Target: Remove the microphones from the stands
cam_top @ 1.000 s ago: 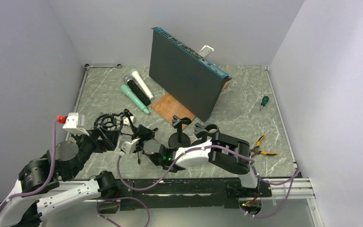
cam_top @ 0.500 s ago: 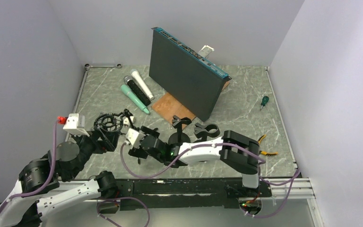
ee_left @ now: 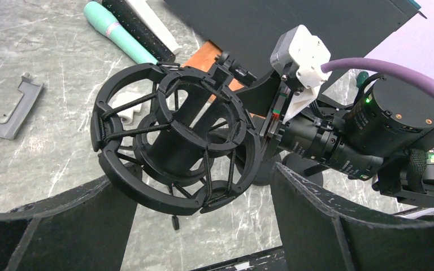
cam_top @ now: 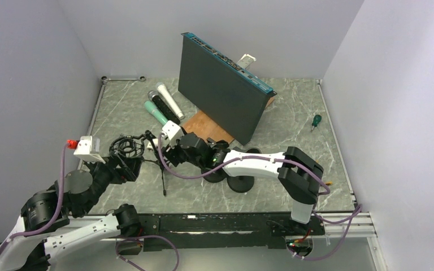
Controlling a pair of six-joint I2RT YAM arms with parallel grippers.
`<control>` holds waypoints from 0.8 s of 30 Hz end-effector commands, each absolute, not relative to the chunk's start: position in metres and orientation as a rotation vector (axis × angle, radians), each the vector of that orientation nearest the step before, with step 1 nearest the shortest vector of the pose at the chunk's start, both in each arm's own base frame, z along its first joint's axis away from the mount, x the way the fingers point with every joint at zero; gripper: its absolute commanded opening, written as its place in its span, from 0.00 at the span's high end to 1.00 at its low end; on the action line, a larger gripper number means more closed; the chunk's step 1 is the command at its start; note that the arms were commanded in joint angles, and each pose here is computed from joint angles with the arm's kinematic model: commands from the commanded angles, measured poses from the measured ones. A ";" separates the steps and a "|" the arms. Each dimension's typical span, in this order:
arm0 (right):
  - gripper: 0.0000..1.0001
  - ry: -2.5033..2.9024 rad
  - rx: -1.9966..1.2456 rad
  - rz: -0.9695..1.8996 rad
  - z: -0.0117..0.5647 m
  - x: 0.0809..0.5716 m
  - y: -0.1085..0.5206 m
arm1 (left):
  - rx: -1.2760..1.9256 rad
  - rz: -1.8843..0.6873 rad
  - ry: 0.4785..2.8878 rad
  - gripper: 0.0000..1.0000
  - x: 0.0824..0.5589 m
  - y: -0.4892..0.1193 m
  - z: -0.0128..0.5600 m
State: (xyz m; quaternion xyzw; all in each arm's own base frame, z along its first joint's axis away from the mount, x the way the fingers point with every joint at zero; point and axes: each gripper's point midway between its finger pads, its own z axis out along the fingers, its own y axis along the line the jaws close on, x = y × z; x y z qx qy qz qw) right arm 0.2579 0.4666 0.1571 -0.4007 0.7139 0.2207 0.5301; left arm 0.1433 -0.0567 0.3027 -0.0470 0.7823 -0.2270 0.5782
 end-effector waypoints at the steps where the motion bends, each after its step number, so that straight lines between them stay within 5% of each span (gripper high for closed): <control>1: 0.38 1.628 -0.986 0.626 0.185 0.247 0.491 | -0.113 -0.571 1.807 0.13 0.142 -0.058 0.312; 14: 0.38 1.603 -0.964 0.833 0.187 0.230 0.507 | -0.116 -0.577 1.804 0.14 0.141 -0.057 0.312; 24: 0.58 1.619 -0.997 0.776 0.171 0.239 0.513 | -0.101 -0.577 1.805 0.13 0.143 -0.062 0.313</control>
